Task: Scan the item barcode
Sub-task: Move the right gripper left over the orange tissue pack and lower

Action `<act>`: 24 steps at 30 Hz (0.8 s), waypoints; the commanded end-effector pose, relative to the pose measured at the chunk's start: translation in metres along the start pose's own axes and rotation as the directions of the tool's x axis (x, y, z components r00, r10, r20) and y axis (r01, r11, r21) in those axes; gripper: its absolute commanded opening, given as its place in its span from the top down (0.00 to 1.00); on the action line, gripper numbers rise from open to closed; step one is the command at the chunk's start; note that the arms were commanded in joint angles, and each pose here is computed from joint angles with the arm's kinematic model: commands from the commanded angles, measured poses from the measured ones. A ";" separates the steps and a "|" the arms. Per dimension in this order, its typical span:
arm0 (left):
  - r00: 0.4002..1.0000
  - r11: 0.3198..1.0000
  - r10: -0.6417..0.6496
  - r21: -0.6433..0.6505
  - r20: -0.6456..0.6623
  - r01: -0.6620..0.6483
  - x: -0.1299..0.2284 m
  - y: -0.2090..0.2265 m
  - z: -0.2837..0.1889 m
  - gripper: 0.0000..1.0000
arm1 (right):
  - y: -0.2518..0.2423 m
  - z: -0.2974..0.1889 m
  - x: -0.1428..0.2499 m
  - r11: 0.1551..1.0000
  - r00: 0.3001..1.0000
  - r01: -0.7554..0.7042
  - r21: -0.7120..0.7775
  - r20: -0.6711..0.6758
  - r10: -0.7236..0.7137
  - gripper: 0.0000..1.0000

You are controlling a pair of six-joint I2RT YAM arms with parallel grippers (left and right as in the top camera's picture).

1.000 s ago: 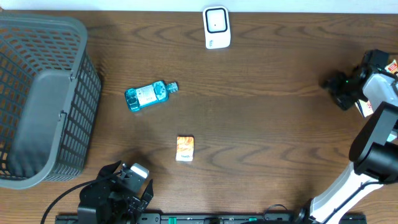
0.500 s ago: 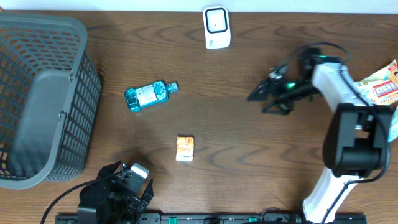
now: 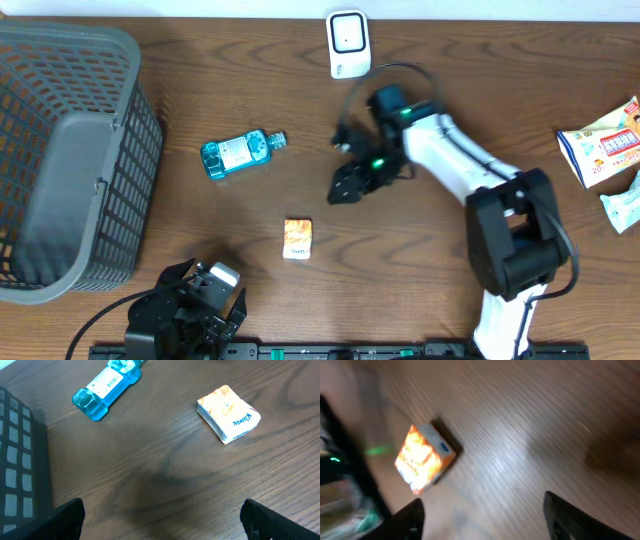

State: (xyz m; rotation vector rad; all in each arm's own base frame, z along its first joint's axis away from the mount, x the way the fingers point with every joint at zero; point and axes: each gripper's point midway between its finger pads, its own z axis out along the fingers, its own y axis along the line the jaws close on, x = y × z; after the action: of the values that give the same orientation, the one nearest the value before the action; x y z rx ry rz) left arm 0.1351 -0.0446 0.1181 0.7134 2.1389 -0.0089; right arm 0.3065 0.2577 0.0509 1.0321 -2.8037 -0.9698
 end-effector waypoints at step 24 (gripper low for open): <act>1.000 1.000 0.005 -0.009 -0.019 -0.005 0.004 0.001 0.001 0.01 | 0.099 0.060 -0.012 0.720 0.720 0.693 -0.040 -0.004 -0.694 0.58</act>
State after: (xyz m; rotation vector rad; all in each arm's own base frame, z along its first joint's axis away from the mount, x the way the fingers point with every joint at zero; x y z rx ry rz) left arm 0.1351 -0.0446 0.1181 0.7134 2.1389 -0.0089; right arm 0.2479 0.3518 0.0504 2.0868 -2.3975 -0.9510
